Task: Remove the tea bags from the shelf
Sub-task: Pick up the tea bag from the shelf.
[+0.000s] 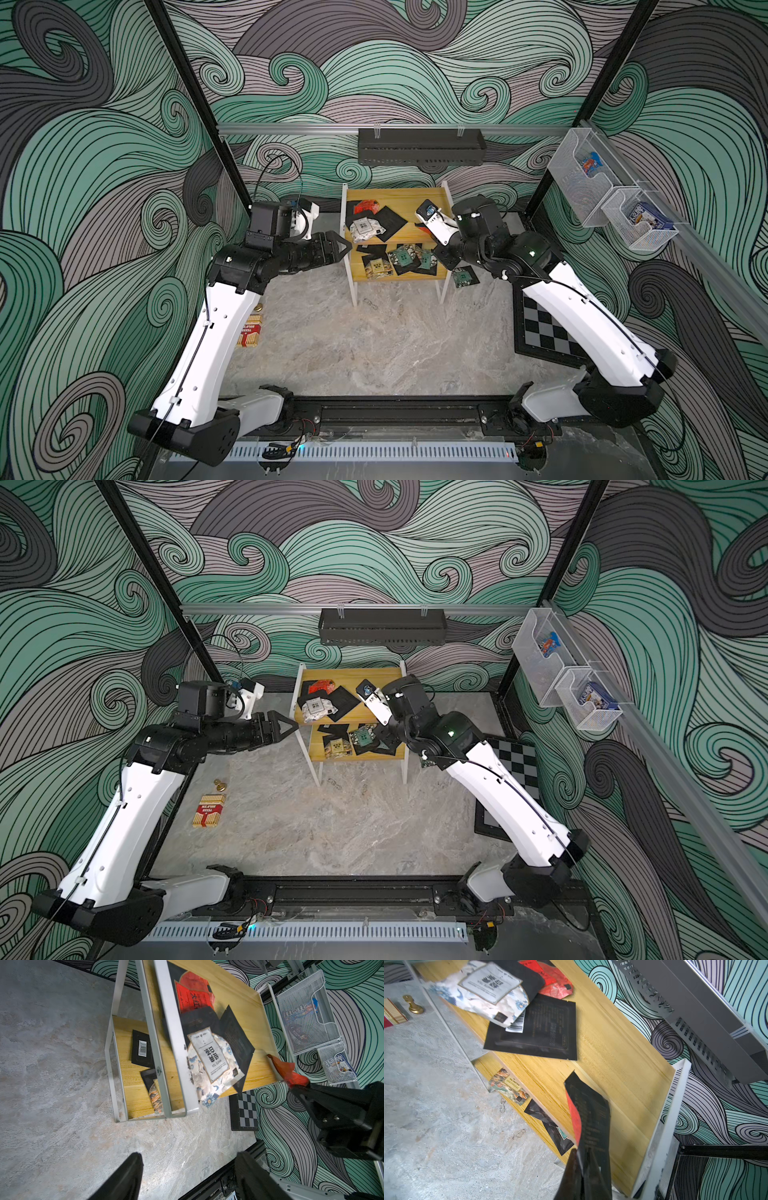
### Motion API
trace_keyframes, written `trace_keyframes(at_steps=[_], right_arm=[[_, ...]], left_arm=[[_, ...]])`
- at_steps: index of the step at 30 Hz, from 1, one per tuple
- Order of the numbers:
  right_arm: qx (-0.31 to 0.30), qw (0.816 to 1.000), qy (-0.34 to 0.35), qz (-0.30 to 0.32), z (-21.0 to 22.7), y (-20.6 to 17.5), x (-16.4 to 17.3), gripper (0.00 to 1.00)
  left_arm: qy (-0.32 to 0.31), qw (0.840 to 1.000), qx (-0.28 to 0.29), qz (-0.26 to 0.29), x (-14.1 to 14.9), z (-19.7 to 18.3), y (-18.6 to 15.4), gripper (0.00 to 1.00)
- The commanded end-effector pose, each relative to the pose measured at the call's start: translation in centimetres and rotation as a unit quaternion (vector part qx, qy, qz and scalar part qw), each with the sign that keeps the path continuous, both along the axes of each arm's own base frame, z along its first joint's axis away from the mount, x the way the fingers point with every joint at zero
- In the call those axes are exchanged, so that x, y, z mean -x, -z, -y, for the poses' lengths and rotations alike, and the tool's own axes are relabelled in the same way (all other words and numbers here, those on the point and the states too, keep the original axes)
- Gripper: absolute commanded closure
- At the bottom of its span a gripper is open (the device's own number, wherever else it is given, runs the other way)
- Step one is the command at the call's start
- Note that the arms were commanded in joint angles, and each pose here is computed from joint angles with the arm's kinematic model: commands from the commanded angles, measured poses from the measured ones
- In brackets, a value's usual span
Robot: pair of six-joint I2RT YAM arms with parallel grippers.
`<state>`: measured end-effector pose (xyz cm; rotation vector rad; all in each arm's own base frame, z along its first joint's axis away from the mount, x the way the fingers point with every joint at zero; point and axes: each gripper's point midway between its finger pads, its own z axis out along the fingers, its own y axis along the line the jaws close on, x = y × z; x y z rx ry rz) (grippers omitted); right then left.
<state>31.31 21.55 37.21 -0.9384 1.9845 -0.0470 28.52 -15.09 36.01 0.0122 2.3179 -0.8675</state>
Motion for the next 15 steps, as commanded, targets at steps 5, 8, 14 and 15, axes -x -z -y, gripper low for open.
trace_keyframes(at_steps=[5, 8, 14, 15], right_arm=[[-0.092, 0.996, 0.0, 0.007, 0.8, -3.8, 2.5, 0.95], [-0.134, 0.991, 0.001, 0.0, 1.3, -4.8, 3.5, 0.95], [-0.223, 0.974, 0.031, -0.027, 3.9, -6.0, 4.9, 0.95], [-0.241, 0.969, 0.043, -0.039, 4.6, -5.8, 5.0, 0.95]], left_arm=[[0.008, 1.0, 0.012, 0.024, 0.2, 0.3, -1.5, 0.26], [0.009, 1.0, 0.013, 0.022, 0.1, 0.4, -1.4, 0.26], [0.009, 1.0, 0.013, 0.021, 0.0, 0.4, -1.3, 0.26], [0.008, 1.0, 0.012, 0.019, 0.0, 0.4, -1.1, 0.26]])
